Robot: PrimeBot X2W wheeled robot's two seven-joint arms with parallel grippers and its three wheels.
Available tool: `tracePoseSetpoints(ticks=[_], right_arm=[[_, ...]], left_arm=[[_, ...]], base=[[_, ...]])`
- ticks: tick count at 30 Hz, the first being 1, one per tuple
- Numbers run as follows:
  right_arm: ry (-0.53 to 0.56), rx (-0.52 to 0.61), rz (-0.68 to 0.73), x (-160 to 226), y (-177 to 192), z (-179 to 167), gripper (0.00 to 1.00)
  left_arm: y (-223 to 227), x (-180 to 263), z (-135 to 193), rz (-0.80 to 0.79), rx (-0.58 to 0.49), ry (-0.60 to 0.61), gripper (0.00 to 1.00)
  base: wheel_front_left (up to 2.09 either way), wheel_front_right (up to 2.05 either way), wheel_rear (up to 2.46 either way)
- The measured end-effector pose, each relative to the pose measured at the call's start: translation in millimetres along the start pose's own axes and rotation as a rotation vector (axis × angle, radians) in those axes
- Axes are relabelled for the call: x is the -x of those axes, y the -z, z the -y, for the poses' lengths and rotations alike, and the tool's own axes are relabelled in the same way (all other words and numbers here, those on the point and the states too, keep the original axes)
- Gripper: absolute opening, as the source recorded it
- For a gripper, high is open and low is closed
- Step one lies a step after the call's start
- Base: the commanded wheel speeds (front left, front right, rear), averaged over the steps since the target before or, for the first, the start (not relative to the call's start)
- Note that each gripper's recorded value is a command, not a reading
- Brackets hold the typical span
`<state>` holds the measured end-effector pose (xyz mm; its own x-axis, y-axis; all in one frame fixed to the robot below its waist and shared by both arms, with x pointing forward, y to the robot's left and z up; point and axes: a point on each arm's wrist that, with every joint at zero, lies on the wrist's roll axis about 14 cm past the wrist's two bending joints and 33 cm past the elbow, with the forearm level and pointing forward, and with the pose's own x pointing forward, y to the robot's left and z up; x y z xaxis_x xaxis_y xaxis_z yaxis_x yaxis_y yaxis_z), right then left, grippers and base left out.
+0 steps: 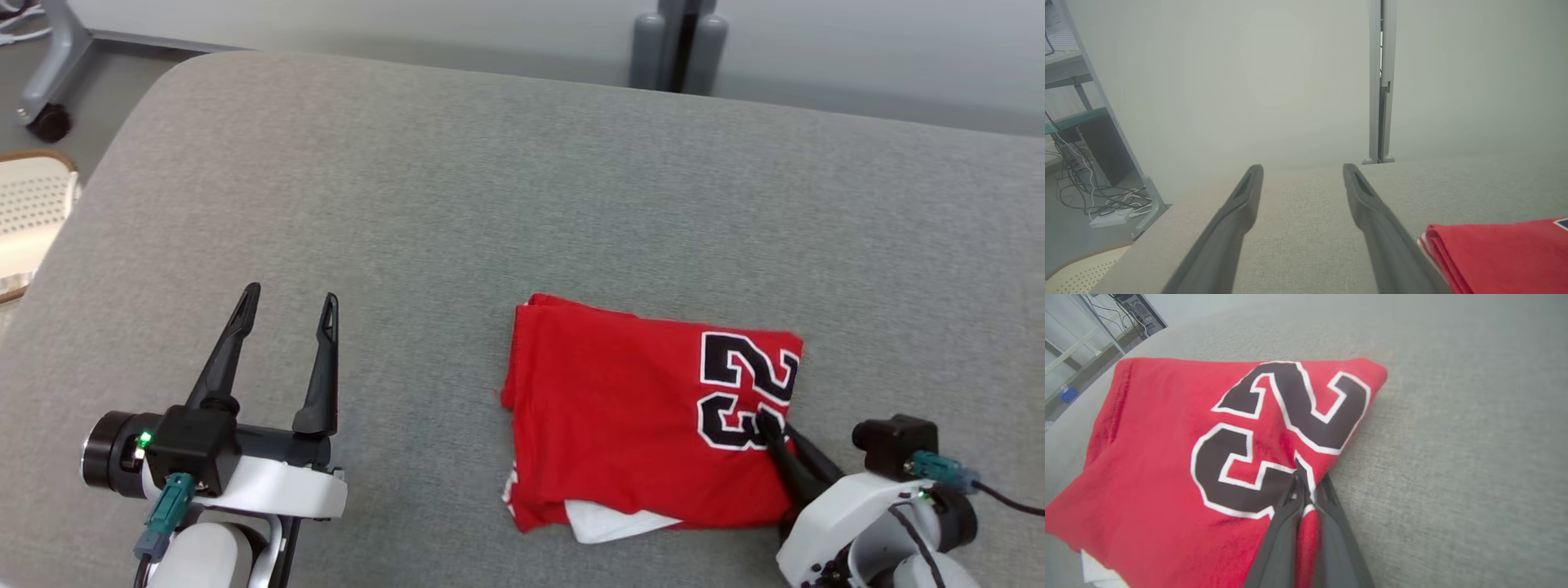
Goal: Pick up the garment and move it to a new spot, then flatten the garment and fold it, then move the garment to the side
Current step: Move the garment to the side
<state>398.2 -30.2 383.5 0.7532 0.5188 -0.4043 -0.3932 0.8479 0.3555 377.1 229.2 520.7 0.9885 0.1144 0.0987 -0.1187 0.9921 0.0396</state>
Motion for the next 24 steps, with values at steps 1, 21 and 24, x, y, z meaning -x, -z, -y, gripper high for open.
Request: tracePoseSetpoints(ticks=[1, 21, 24], right_arm=[[0.010, 0.016, 0.022, 3, -6, 4, 0.00], [0.448, 0.312, 0.329, 125, -130, 162, 0.00], [0.504, 0.347, 0.295, 133, -135, 189, 0.00]], left_arm=[[0, -2, 3, 0.003, 0.001, 0.009, 1.00], [1, -81, 153, 0.072, 0.060, 0.440, 1.00], [10, -87, 170, 0.060, 0.064, 0.490, 1.00]], base=[[0.00, 0.00, 0.00], [0.00, 0.00, 0.00], [0.00, 0.00, 0.00]])
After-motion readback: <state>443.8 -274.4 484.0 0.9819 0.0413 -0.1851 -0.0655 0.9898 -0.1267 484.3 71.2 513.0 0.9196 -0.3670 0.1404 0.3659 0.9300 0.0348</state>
